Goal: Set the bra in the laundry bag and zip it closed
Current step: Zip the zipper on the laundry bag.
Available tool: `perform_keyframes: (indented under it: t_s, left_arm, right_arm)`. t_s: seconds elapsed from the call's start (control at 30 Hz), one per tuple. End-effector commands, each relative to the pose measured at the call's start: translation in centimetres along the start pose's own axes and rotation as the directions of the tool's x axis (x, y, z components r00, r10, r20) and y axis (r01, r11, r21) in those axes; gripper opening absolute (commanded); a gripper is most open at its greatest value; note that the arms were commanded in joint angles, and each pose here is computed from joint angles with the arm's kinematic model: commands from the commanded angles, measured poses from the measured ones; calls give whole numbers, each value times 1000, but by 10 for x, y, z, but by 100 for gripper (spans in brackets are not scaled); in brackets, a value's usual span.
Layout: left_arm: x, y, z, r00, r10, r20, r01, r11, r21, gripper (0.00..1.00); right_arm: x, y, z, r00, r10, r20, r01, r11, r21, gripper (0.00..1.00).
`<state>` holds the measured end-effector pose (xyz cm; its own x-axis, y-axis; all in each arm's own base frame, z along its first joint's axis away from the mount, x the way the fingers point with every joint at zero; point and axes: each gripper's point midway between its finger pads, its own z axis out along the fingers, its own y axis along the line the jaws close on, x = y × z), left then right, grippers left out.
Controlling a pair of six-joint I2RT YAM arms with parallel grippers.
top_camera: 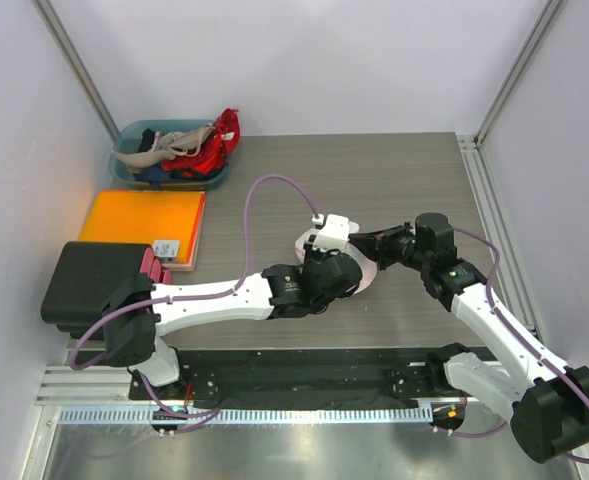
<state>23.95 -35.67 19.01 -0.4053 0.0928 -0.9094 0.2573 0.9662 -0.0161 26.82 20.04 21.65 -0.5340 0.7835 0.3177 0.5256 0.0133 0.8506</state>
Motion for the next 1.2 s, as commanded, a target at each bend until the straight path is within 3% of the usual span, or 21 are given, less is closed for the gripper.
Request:
perform_keyframes:
  t_s: [0.0,0.4,0.6,0.73,1.17]
  left_arm:
    - [-24,5,4,996,-49,71,53,996,-67,31]
    - [-30,10,12,992,-34,118,50,989,-136,22]
    - [-36,11,12,989,-29,142,50,989,-142,13]
    - [-39,16,12,988,-3,153,29,985,-169,0]
    - [-12,89,14,997,-1,75,21,964,-265,0]
  right_arm:
    - [15,39,-14,999,-26,-40,21,993,-114,1]
    - [18,40,-15,998,-38,-53,32,993,-117,1]
    - [21,40,-14,997,-50,-60,42,992,-117,1]
    - [22,41,-14,997,-55,-60,47,991,-122,1]
    - [31,45,-17,989,-102,-108,85,985,-151,1]
